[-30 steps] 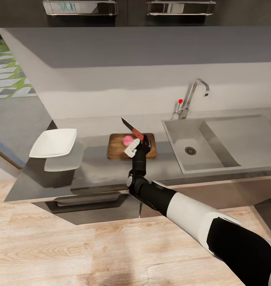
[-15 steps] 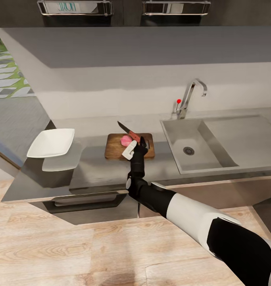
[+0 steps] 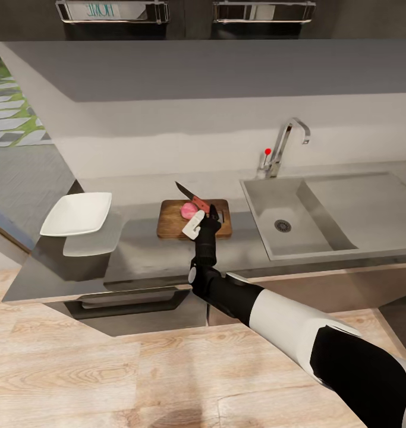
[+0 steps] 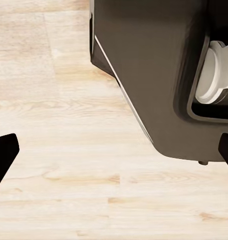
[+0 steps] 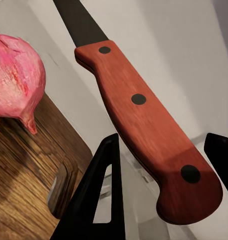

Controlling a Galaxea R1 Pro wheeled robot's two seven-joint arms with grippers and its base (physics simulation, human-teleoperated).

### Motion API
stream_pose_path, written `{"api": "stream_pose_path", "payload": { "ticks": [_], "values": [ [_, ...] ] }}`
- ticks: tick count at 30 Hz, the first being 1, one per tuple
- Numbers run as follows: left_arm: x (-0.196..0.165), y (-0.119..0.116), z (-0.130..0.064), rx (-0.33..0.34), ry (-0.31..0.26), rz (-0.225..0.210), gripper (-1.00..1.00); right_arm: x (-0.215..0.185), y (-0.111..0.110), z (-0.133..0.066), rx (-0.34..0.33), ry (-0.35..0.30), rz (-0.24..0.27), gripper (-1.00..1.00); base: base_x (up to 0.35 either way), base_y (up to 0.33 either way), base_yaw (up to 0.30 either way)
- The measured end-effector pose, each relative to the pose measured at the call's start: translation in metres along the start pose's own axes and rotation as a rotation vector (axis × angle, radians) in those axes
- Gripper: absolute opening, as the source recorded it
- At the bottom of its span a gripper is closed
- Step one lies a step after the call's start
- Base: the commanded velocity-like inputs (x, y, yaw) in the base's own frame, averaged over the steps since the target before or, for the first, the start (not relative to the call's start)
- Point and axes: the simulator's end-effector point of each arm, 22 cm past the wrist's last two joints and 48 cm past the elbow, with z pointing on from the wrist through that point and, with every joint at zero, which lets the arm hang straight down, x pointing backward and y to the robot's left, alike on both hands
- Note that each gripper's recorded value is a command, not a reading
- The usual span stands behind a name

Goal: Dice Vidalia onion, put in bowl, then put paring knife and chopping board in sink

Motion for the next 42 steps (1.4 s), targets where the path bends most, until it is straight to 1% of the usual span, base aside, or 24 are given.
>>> {"api": "stream_pose_path", "payload": {
  "ticks": [7,18,21,24,42],
  "values": [
    [0.0000,0.0000,0.0000,0.000,0.000,0.000,1.00,-0.0001,-0.0001,0.0000,0.000,0.000,-0.001,-1.00,-0.174,-0.074,0.000],
    [0.0000,-0.0001,0.0000,0.000,0.000,0.000,1.00,-0.0011,0.0037,-0.0021,-0.005,-0.010,-0.017,-1.00,-0.010,-0.003,0.000],
    [0.0000,-0.0001,0.0000,0.000,0.000,0.000,1.00,0.0048,0.0037,-0.0021,-0.004,0.016,-0.046,-1.00,0.000,0.000,0.000],
    [0.0000,-0.0001,0.0000,0.000,0.000,0.000,1.00,0.0066,0.0034,-0.0022,-0.003,0.024,-0.056,-1.00,0.000,0.000,0.000],
    [0.0000,-0.0001,0.0000,0.000,0.000,0.000,1.00,0.0078,0.0033,-0.0021,-0.004,0.029,-0.060,-1.00,0.026,-0.011,0.000]
  ]
}}
